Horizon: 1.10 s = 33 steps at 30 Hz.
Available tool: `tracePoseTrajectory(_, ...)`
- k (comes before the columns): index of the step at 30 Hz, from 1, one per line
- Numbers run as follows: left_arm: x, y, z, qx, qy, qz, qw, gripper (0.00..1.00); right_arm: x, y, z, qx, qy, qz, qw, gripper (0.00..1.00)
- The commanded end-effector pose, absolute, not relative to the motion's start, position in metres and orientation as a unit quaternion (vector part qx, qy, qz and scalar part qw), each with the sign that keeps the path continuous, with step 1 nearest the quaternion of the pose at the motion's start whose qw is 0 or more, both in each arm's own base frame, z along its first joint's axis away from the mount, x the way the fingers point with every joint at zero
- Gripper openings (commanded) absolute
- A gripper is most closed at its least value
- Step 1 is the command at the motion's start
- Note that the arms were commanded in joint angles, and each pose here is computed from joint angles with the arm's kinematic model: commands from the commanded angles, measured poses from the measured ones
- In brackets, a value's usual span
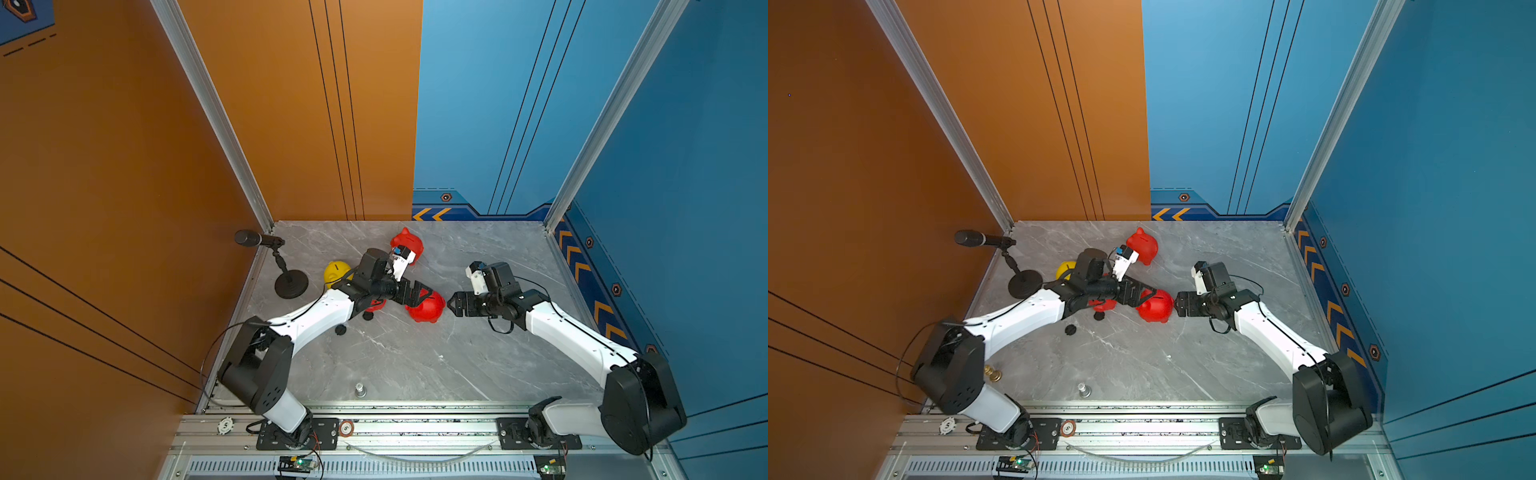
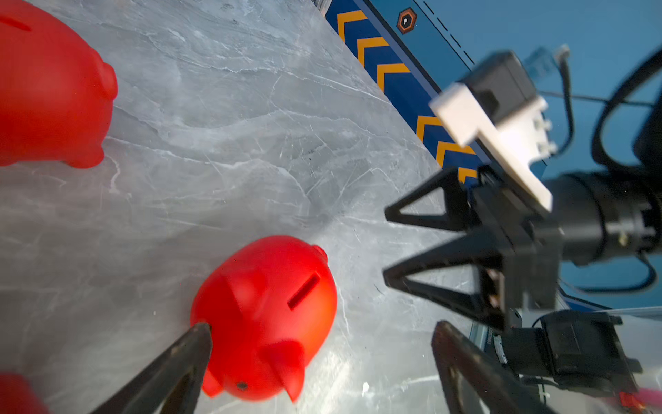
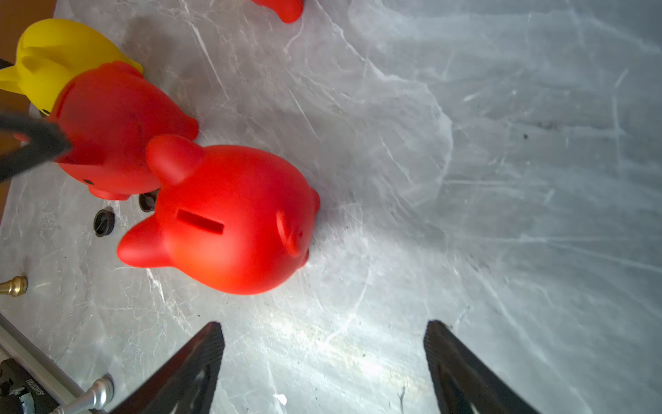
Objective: Open piggy banks
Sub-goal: Move the piggy bank to the center of the board.
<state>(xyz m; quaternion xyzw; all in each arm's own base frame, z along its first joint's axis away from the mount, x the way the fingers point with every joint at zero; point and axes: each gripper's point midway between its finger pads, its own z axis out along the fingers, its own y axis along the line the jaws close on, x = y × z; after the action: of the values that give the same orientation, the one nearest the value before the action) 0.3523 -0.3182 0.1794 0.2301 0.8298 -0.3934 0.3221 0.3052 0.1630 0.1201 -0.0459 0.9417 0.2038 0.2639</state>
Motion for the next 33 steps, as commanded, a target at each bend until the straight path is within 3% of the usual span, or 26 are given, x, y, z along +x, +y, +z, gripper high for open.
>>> tracePoseTrajectory(1,0.366,-0.333,0.186,0.253,0.813,-0.429,0.303,0.98,0.294,0.159,0.114,-0.002,0.939,0.213,0.271,0.90)
tracePoseTrajectory(11,0.372,-0.352,0.153,0.268,0.812,-0.464,0.230,0.98,0.289,0.164,0.093,0.022,0.938,0.222,0.266,0.90)
tracePoseTrajectory(28,0.264,-0.359,0.144,0.317,0.826,-0.426,0.191,0.98,0.294,0.133,0.105,0.033,0.935,0.212,0.282,0.91)
tracePoseTrajectory(33,0.243,-0.352,0.129,0.347,0.848,-0.351,0.193,0.98,0.293,0.122,0.106,0.028,0.937,0.199,0.286,0.92)
